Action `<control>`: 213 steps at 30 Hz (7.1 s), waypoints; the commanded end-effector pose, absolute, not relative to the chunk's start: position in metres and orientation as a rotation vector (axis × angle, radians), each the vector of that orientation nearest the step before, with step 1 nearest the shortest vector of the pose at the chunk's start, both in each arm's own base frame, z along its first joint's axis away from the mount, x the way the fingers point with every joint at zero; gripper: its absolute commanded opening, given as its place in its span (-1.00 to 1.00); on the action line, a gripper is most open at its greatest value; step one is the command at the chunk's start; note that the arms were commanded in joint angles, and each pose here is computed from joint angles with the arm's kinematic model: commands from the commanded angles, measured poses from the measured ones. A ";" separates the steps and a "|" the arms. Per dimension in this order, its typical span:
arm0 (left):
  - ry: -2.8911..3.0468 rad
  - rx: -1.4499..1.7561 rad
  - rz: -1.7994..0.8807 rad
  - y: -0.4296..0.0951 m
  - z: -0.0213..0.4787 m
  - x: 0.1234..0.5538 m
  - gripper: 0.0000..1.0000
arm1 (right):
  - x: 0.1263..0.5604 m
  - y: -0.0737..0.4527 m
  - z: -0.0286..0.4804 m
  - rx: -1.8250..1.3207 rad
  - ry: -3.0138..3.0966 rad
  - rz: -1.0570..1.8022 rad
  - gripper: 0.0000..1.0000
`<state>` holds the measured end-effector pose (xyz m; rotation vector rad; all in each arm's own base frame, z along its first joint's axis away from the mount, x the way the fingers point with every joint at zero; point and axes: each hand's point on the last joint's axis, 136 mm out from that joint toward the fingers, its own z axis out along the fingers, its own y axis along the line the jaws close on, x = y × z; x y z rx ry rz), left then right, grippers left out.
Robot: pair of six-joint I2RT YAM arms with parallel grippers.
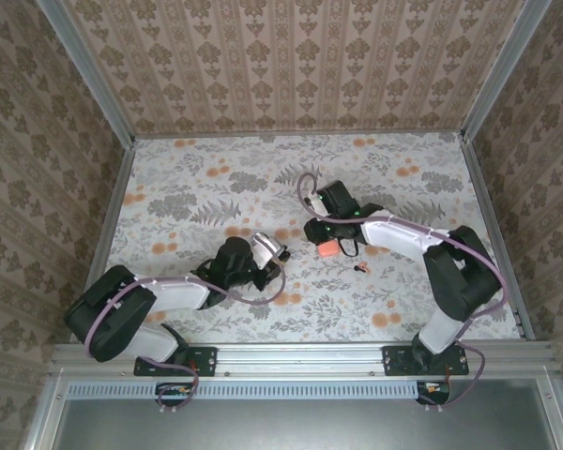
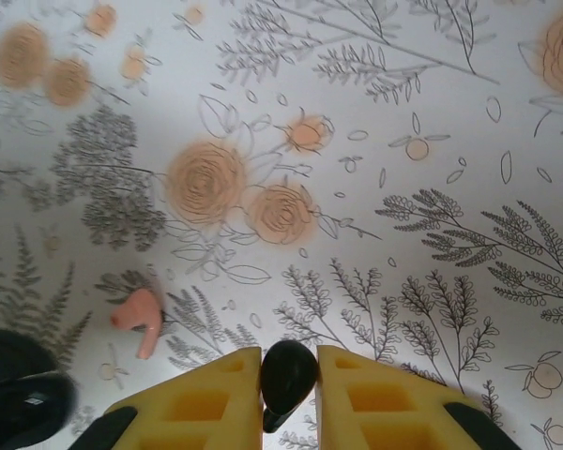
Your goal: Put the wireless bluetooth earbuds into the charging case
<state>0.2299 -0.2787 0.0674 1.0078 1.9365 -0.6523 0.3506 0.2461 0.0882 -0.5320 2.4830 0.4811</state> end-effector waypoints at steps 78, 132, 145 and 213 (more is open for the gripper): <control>1.656 0.923 -0.812 -0.314 0.155 0.249 -0.73 | 0.293 0.284 0.141 -0.745 1.940 0.854 -0.58; 1.646 0.962 -0.786 -0.314 0.150 0.246 -0.73 | 0.277 0.292 0.184 -0.777 1.819 0.927 0.05; 1.596 0.984 -0.809 -0.313 0.145 0.237 -0.72 | 0.271 0.282 0.216 -0.723 1.772 1.057 0.14; 1.482 1.059 -0.922 -0.325 0.160 0.222 -0.72 | 0.261 0.269 0.183 -0.524 2.081 1.547 -0.59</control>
